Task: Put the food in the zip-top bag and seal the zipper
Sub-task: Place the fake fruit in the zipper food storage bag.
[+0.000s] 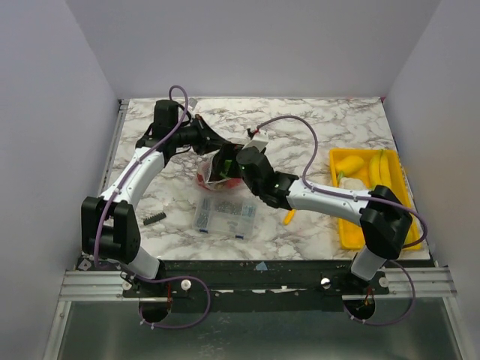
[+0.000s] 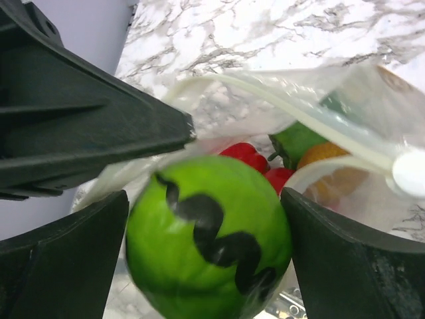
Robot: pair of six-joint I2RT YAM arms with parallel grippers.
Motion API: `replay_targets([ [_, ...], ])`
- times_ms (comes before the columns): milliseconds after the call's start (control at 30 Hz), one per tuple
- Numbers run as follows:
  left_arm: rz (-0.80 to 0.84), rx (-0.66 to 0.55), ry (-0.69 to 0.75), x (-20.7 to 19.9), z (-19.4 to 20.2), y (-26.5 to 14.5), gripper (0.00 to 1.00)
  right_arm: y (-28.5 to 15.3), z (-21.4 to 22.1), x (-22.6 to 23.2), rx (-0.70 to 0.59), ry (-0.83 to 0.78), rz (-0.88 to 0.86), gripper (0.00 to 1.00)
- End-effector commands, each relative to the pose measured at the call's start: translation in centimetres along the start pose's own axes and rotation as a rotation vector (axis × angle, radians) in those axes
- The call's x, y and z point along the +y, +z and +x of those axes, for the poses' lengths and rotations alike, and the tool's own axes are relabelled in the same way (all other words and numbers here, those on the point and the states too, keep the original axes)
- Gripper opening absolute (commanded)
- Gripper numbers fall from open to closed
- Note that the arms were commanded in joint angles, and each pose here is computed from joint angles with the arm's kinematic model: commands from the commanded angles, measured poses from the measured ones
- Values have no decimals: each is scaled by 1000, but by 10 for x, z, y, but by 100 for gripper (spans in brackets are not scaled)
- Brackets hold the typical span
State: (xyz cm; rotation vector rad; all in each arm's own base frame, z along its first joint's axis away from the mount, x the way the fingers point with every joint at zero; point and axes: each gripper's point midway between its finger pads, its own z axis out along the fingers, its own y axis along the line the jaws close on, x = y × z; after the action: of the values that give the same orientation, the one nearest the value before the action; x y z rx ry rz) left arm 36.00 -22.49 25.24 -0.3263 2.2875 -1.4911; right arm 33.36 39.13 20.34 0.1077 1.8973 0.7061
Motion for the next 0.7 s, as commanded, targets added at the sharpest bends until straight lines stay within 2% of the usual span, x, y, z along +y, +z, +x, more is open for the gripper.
replay_targets([
  [0, 58, -2, 38, -18, 3, -10, 0, 3, -1, 12, 57, -39, 26, 100],
  [167, 45, -10, 53, -17, 2, -11, 0, -7, -5, 12, 127, -90, 66, 100],
  [267, 28, -18, 66, -16, 1, -12, 0, -16, -8, -2, 159, -105, 149, 99],
  [467, 2, -37, 96, -14, -3, -14, 0, -45, -3, -22, 211, -48, 210, 87],
  [567, -13, -42, 102, -11, -4, -14, 0, -55, 1, -29, 217, -8, 207, 77],
  [667, -17, -44, 107, -10, -5, -14, 0, -58, 5, -35, 204, 15, 195, 76],
])
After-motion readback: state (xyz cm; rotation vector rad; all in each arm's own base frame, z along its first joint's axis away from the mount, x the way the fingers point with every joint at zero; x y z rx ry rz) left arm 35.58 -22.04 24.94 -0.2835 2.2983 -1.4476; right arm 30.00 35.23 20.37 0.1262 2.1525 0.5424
